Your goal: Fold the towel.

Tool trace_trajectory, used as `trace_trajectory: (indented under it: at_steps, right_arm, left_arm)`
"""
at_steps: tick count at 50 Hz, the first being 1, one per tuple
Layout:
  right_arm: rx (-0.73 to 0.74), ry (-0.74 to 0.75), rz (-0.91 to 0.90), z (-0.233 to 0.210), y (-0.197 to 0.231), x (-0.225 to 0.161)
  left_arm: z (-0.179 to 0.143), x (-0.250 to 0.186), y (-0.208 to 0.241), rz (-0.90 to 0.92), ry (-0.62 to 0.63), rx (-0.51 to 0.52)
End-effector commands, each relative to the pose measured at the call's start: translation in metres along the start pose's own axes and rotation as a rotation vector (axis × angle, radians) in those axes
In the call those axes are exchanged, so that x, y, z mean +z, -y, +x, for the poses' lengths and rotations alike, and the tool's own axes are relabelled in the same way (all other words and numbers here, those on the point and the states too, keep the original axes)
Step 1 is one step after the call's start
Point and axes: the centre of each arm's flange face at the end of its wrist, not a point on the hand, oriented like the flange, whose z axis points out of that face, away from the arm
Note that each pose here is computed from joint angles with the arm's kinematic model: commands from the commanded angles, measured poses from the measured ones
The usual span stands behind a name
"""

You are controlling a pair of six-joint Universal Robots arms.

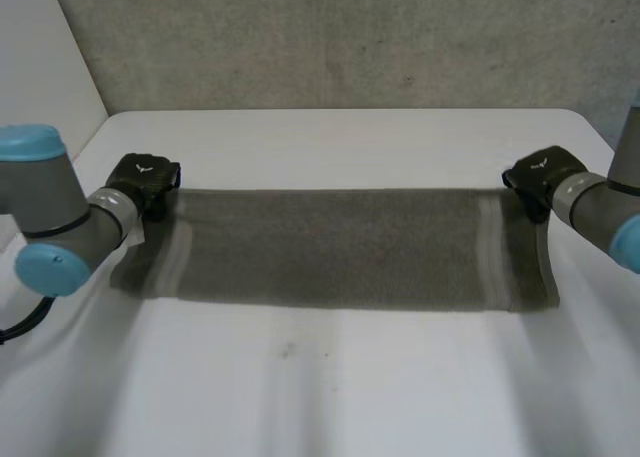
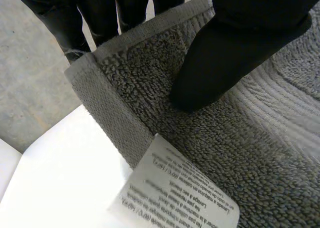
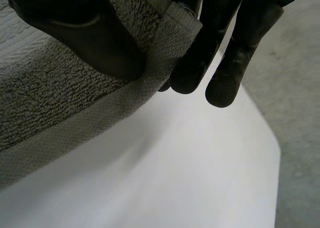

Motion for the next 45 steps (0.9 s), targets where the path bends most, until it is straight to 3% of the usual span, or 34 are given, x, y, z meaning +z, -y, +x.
trace_trajectory:
  at_steps: [1,9,14,24,30,45]
  right_arm:
    - [0.005,-0.028,0.039,-0.01,0.001,0.022]
    - [0.036,-0.064,0.011,-0.014,0.005,0.02]
    - [0.2,-0.059,0.042,-0.002,0.018,-0.021]
    - [0.234,0.08,0.018,-0.035,-0.005,-0.081]
    - [0.268,0.064,-0.032,-0.042,-0.04,-0.085]
    - [0.252,0.036,-0.082,-0.045,-0.075,-0.063]
  left_arm:
    - [0.009,0.017,-0.015,-0.005,-0.02,-0.018]
    - [0.013,0.002,-0.001,-0.004,-0.025,-0.123]
    - [0.008,-0.03,0.02,0.008,-0.018,-0.208]
    - [0.015,-0.107,0.026,-0.023,-0.018,-0.279]
    - [0.03,-0.129,0.008,-0.011,-0.019,-0.275]
    - [0.04,-0.135,-0.006,0.0,-0.02,-0.272]
